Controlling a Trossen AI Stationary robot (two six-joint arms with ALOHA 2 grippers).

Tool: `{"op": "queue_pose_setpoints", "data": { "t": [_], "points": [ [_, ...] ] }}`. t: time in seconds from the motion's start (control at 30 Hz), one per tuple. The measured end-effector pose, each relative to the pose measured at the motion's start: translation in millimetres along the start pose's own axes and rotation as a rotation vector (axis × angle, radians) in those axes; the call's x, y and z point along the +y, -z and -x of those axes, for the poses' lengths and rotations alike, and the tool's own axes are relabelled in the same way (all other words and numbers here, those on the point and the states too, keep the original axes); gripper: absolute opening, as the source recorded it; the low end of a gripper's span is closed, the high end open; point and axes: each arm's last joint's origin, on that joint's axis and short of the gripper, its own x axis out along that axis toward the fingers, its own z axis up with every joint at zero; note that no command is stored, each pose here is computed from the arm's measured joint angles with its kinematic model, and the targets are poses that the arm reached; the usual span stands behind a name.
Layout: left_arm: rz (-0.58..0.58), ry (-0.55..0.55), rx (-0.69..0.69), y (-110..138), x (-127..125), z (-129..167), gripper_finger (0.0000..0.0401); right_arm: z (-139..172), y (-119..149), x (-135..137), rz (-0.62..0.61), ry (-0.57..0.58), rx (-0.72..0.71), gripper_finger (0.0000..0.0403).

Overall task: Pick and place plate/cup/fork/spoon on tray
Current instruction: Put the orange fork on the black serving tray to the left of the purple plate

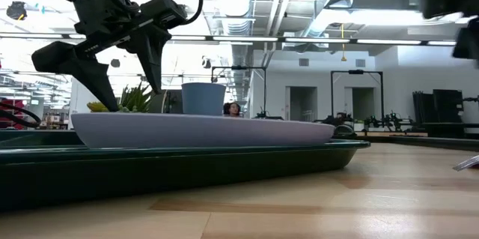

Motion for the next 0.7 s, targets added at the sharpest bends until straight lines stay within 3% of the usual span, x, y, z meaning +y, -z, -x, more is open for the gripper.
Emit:
{"op": "queue_pose_setpoints", "data": {
  "t": [0.17, 0.43, 0.57, 0.7],
  "points": [
    [0.003, 0.002, 0.009, 0.3, -0.2, 0.0, 0.0288, -18.5, 30.3, 19.6, 0.132, 0.056, 0.081, 0.0168],
    [-0.071, 0.003, 0.016, 0.5, -0.3, 0.0, 0.0288, -73.2, 80.6, 56.1, 0.094, 0.049, 0.186, 0.0168],
    [-0.147, 0.004, 0.016, 0.5, -0.4, 0.0, 0.0288, -97.7, 89.0, 66.4, 0.061, 0.132, 0.201, 0.0168],
    [-0.183, 0.004, 0.02, 1.5, -0.2, 0.2, 0.0288, -118.1, 88.9, 81.9, 0.112, 0.179, 0.205, 0.0168]
  ]
}}
